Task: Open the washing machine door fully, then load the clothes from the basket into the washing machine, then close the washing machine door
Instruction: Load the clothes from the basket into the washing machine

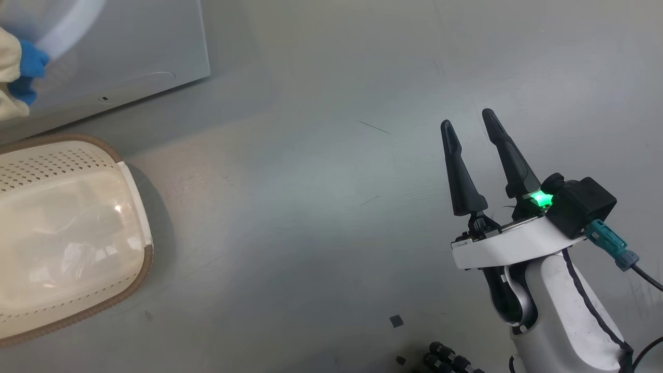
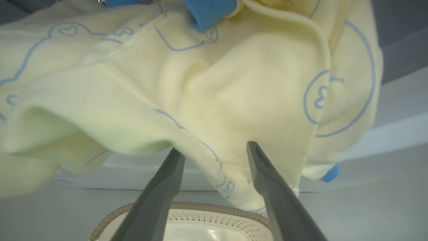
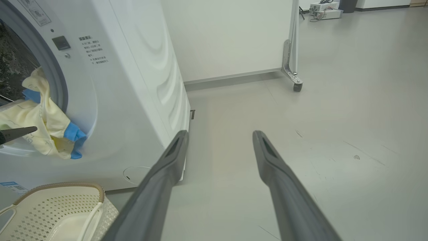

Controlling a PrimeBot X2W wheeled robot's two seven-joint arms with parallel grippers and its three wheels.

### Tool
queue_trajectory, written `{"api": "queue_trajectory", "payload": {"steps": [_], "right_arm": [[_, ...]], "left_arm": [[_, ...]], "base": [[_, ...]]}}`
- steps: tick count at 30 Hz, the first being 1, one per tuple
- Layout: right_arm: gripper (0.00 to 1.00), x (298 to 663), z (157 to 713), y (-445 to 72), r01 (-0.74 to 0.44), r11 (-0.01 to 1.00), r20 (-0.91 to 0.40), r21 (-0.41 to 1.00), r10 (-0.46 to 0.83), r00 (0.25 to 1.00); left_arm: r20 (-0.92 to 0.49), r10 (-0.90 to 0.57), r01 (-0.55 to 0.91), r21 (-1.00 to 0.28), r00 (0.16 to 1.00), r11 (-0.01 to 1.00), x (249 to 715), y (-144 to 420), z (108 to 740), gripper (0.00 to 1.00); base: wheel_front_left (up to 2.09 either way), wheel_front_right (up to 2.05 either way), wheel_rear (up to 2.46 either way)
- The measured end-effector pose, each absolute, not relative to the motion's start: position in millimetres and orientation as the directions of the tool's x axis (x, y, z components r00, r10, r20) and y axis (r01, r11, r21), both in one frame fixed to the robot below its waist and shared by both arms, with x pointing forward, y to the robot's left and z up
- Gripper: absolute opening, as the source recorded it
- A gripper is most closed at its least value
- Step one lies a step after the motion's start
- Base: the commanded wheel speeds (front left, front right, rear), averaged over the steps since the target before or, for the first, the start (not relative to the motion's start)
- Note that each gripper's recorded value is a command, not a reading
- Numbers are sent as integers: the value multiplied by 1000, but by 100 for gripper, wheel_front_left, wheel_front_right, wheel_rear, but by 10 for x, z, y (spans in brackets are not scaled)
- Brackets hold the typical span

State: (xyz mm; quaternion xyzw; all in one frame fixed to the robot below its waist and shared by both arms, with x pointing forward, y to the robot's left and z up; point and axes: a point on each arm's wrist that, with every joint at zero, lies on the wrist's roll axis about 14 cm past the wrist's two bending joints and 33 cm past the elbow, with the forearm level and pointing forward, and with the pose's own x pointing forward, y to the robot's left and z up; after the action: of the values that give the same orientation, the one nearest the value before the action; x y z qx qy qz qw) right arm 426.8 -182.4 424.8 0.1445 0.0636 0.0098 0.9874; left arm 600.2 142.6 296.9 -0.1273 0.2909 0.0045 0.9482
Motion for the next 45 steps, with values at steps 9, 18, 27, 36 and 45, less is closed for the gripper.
{"api": "queue_trajectory", "payload": {"steps": [9,18,27,36,45], "right_arm": [[100,4280,4236,-1836,5,957,-124,290,33,992],[100,4329,4224,-1793,-7,954,-118,301,45,992],[100,4344,4183,-1682,-34,949,-125,314,76,989],[100,4369,4125,-1705,-23,948,-139,318,70,988],[100,4414,4037,-1797,6,950,-159,311,46,986]], "left_arm": [[-603,-101,-33,-207,791,978,6014,1385,2941,0],[-584,-122,45,-144,803,989,6174,1446,3191,0],[-483,-85,87,-18,872,996,6575,1672,3698,0],[-366,-56,115,142,929,983,6985,1756,4106,0],[-208,-62,115,251,976,961,7379,1682,4441,0]], "base": [[0,0,0],[0,0,0],[0,0,0],[0,0,0],[0,0,0]]}}
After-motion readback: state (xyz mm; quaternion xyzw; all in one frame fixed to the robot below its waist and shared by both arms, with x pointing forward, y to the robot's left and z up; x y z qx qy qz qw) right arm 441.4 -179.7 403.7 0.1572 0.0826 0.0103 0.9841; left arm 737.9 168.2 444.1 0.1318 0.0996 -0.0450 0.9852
